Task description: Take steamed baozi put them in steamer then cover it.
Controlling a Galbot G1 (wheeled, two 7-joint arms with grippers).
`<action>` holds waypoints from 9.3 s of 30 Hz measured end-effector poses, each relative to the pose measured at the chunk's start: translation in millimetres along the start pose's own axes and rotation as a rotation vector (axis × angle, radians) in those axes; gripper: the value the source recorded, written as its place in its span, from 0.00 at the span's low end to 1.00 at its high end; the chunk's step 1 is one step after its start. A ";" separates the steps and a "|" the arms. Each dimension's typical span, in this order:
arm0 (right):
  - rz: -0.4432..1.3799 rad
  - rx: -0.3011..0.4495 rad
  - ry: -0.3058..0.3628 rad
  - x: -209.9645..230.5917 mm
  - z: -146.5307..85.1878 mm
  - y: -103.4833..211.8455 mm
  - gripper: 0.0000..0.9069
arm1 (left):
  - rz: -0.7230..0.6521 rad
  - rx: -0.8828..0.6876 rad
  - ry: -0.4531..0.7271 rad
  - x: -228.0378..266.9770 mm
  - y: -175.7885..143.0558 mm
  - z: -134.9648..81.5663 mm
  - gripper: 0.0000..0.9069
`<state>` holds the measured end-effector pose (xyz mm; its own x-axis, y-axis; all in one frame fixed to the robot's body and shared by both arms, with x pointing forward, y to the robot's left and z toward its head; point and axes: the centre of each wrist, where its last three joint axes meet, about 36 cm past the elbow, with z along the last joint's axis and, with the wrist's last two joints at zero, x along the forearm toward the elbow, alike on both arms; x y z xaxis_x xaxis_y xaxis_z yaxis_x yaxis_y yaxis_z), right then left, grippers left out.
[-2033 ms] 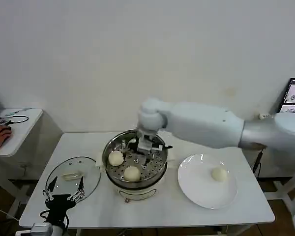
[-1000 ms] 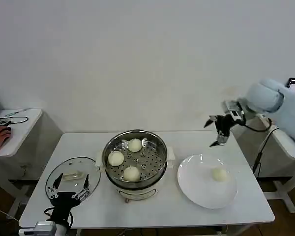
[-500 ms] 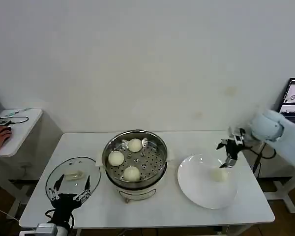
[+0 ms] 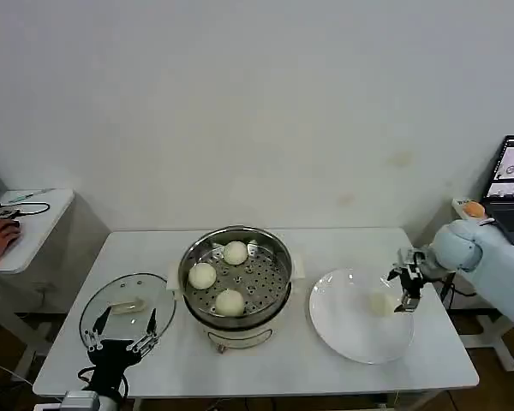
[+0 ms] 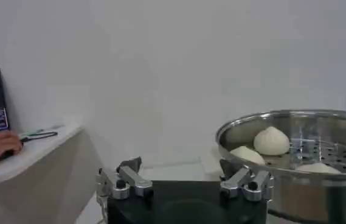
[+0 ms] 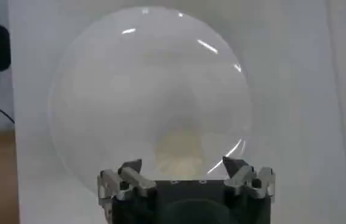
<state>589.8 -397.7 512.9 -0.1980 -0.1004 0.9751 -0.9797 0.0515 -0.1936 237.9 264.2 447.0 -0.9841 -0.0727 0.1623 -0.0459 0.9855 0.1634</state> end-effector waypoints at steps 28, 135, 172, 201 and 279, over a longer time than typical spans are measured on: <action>-0.036 0.185 0.034 -60.9 -14.8 -13.3 1.00 | -0.010 -0.004 0.028 -0.1 2.5 9.4 1.00; -0.034 0.278 -0.333 101.7 -375.0 -69.9 0.63 | -0.025 -0.032 -0.059 -2.8 3.8 -15.9 1.00; -0.061 0.311 -0.109 38.9 -353.7 -59.4 0.64 | -0.020 -0.021 -0.056 -13.8 1.4 -8.8 1.00; 0.081 0.205 -0.309 153.8 -286.8 -73.5 1.00 | -0.005 -0.024 -0.054 -22.1 1.4 -3.6 1.00; 0.937 -1.170 -1.081 -57.2 -26.6 321.5 1.00 | -0.088 -1.172 -0.116 -100.8 30.4 115.5 1.00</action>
<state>286.9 -349.0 397.8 -0.9914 -0.1275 0.0283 -0.1256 0.9902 0.0605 315.8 319.2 323.2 -0.9979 -0.0597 0.0267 0.0123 0.2305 0.9730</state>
